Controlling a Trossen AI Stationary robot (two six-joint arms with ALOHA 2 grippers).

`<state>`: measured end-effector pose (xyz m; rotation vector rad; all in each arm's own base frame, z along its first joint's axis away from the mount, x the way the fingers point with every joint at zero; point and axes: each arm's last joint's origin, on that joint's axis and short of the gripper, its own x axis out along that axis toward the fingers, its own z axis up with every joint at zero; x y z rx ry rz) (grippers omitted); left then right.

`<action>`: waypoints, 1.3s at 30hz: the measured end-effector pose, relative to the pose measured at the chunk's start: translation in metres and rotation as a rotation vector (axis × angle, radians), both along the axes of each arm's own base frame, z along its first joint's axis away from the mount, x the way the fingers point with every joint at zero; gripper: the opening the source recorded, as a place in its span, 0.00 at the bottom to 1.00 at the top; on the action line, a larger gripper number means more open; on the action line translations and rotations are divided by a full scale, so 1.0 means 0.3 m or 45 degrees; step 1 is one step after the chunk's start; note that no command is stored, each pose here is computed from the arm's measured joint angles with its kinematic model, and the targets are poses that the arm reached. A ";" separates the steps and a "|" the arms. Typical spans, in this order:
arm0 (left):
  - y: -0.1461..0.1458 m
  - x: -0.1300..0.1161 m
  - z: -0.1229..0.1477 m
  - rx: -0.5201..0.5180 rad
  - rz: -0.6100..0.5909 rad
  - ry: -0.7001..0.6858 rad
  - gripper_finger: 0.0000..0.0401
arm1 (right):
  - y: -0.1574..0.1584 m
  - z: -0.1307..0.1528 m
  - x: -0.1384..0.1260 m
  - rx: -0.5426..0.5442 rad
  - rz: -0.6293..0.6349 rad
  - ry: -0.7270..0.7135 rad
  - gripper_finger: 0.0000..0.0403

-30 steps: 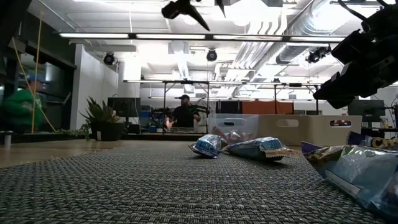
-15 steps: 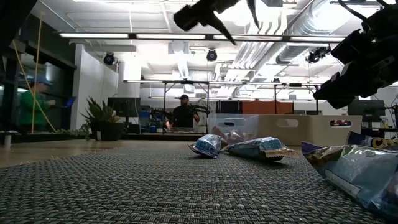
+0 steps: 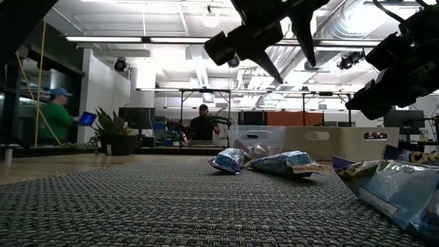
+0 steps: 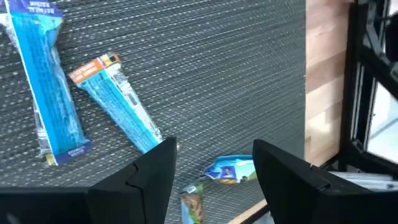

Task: Pick and place Granola Bars by type
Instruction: Put the orange granola bar into the gray bin

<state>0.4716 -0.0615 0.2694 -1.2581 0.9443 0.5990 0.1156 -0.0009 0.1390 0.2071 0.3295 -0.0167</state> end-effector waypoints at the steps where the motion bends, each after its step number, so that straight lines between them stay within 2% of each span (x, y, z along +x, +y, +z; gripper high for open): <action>1: 0.000 0.000 -0.005 -0.002 0.017 0.013 0.53 | 0.000 0.000 0.000 0.000 0.000 0.000 0.00; 4: 0.002 -0.007 -0.026 0.005 0.049 0.073 0.53 | 0.000 0.000 0.000 0.000 0.000 0.000 0.00; 18: -0.039 -0.013 -0.020 0.063 0.136 0.054 0.53 | 0.000 0.000 0.000 0.000 0.001 0.001 0.00; 26: -0.057 0.024 -0.068 0.048 0.147 0.024 0.53 | 0.000 0.000 0.000 0.000 0.001 0.000 0.00; 28: -0.056 0.019 -0.098 0.053 0.142 0.086 0.53 | 0.000 0.000 0.000 0.000 0.000 0.000 0.00; 39: -0.064 0.044 -0.177 0.005 0.120 0.146 0.53 | 0.000 0.000 0.000 0.000 0.000 0.000 0.00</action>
